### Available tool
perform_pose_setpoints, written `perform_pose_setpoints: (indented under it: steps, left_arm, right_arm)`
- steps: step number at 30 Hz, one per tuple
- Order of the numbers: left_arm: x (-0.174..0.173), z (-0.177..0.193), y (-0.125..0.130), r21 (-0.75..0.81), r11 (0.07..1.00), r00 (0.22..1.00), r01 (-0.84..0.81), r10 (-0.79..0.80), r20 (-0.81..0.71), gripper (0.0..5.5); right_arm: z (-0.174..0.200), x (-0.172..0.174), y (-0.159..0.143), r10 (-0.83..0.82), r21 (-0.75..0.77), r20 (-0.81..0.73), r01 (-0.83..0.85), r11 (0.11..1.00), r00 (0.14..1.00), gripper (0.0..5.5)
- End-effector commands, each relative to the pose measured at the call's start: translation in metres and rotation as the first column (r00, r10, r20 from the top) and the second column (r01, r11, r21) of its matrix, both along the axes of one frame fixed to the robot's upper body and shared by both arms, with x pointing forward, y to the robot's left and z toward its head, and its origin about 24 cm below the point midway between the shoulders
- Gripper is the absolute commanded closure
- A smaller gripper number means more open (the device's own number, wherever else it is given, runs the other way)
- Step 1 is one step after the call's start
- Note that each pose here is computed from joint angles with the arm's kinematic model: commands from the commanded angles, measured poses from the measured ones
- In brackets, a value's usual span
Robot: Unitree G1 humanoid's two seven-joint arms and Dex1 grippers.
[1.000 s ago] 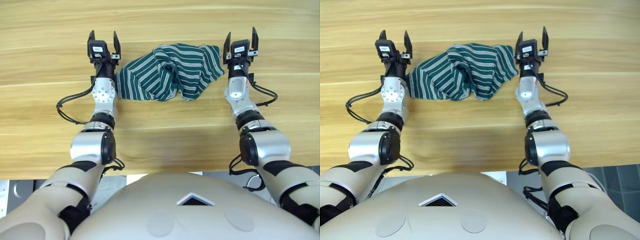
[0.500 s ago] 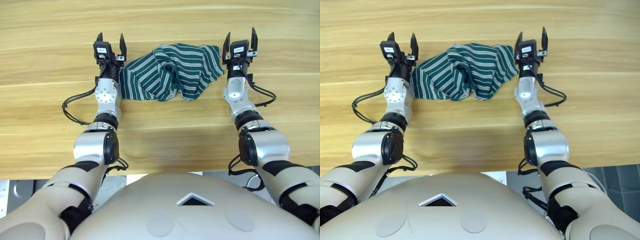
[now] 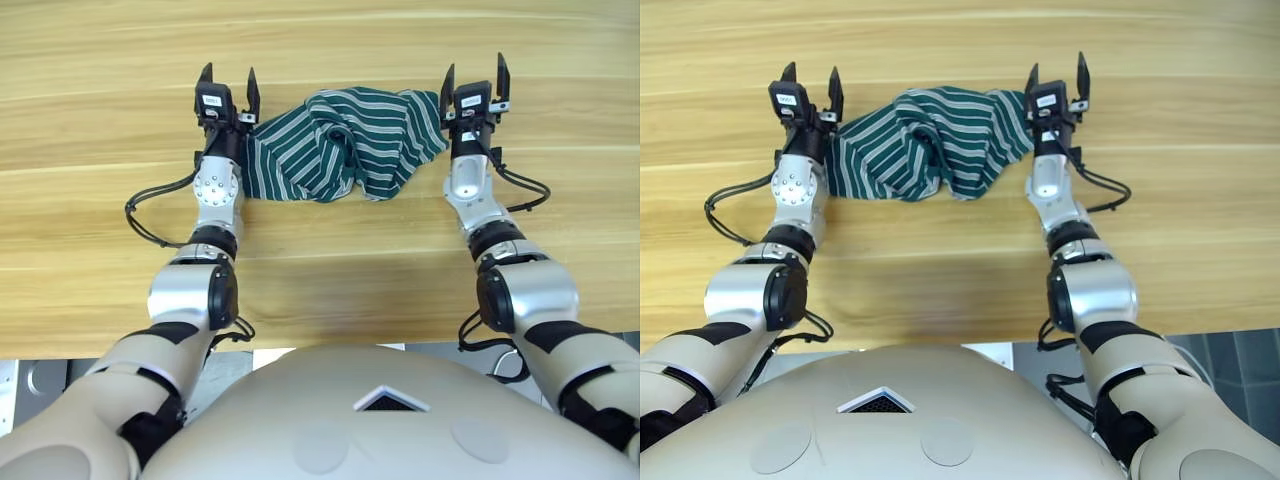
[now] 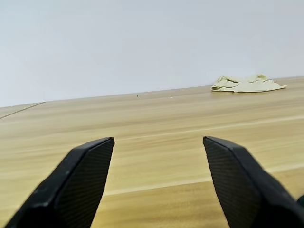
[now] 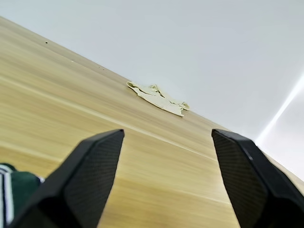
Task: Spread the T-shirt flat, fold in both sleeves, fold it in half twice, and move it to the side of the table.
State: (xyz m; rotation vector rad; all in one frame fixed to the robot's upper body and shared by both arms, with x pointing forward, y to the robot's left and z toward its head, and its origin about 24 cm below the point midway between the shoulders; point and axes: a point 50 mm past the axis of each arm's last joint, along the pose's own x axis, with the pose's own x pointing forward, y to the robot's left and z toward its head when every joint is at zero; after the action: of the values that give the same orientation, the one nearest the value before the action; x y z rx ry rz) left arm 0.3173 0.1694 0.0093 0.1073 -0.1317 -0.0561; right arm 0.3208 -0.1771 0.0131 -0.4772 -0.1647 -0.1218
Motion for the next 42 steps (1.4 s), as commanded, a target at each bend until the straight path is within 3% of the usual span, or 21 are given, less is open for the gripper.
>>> perform_pose_setpoints:
  steps: [1,16,19,21,23,26,28,30,36,42]
  left_arm:
    - [0.001,0.003,0.002,0.028,1.0,1.0,-0.011,0.01,0.015,2.0]
    - [0.001,0.006,0.007,0.034,0.999,0.998,-0.037,0.035,0.042,2.0]
    - [-0.003,0.007,0.013,0.014,0.998,0.996,-0.056,0.055,0.073,2.0]
    - [-0.019,0.016,0.011,0.104,0.992,0.976,0.071,-0.09,0.199,2.0]
    - [-0.06,0.021,0.005,0.332,0.892,0.888,0.307,-0.394,0.237,2.0]
    - [-0.125,0.026,-0.008,0.557,0.595,0.692,0.579,-0.72,0.05,2.0]
    - [-0.149,0.03,-0.016,0.616,0.443,0.6,0.651,-0.797,-0.062,2.0]
    - [-0.163,0.028,-0.02,0.637,0.339,0.55,0.693,-0.819,-0.162,2.0]
    - [-0.166,0.016,-0.008,0.687,0.246,0.623,0.684,-0.686,-0.375,2.0]
    - [-0.143,0.011,-0.008,0.757,0.253,0.718,0.603,-0.586,-0.376,2.0]
  right_arm:
    - [0.0,0.001,0.002,0.007,-0.002,-0.008,-0.007,1.0,1.0,2.1]
    - [0.0,0.001,0.002,0.007,0.0,-0.007,-0.007,1.0,1.0,2.1]
    - [-0.002,-0.004,0.004,0.068,-0.083,0.004,-0.068,0.994,0.998,2.1]
    - [0.001,-0.021,-0.007,0.149,-0.167,0.078,-0.135,0.977,0.986,2.1]
    - [0.007,-0.053,-0.028,0.305,-0.337,0.079,-0.262,0.904,0.949,2.1]
    - [0.019,-0.1,-0.045,0.512,-0.538,-0.096,-0.478,0.695,0.853,2.1]
    - [0.019,-0.126,-0.041,0.606,-0.571,-0.247,-0.619,0.54,0.756,2.1]
    - [0.019,-0.135,-0.038,0.619,-0.578,-0.336,-0.674,0.459,0.71,2.1]
    - [0.006,-0.137,-0.029,0.564,-0.581,-0.51,-0.744,0.33,0.649,2.1]
    - [-0.009,-0.128,-0.021,0.54,-0.582,-0.562,-0.763,0.28,0.627,2.1]
